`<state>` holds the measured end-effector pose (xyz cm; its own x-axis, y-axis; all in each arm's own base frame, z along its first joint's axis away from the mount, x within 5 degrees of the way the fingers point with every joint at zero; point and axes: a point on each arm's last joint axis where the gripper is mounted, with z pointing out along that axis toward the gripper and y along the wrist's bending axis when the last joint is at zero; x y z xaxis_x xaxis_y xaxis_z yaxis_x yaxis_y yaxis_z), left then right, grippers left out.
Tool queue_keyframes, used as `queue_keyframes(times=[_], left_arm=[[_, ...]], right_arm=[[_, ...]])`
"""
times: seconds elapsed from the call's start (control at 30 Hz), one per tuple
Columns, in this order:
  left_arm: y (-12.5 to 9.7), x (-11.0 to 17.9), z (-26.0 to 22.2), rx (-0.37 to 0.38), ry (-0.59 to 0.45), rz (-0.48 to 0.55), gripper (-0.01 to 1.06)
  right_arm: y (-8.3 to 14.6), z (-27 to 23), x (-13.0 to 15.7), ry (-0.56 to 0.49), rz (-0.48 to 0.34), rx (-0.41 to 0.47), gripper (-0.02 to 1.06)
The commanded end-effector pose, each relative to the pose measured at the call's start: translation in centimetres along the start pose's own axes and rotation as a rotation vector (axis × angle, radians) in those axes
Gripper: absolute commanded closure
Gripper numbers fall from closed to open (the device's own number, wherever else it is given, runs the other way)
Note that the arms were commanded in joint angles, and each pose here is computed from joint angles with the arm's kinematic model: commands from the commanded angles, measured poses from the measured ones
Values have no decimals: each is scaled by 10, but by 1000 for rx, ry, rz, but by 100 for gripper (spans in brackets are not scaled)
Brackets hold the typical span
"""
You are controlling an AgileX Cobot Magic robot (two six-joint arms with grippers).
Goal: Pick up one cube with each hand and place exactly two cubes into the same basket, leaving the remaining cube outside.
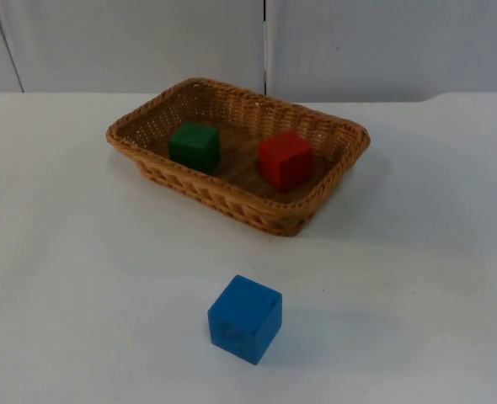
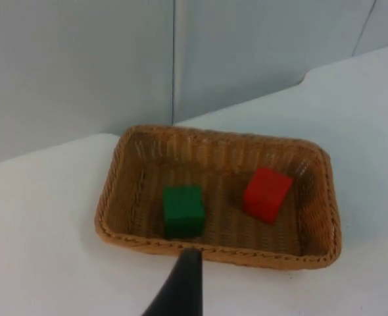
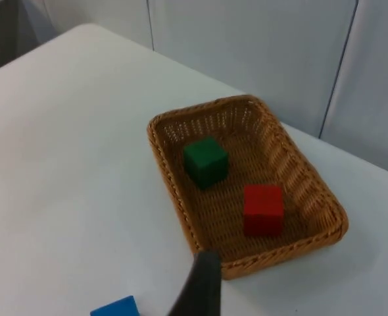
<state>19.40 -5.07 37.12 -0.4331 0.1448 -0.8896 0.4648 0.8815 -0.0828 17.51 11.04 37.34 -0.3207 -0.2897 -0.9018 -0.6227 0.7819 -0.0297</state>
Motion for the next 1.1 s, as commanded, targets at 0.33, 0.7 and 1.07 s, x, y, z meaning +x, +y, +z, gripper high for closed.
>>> queue_keyframes(times=[0.33,0.7,1.07], left_arm=[[-20,7,-48,-19,-46,43,16],[-35,57,-71,-28,-76,5,16],[-46,79,-102,-87,-125,12,16]], right_arm=[[7,-25,34,-13,14,4,30],[15,-60,61,-56,26,-1,30],[23,-79,92,-30,32,-24,30]])
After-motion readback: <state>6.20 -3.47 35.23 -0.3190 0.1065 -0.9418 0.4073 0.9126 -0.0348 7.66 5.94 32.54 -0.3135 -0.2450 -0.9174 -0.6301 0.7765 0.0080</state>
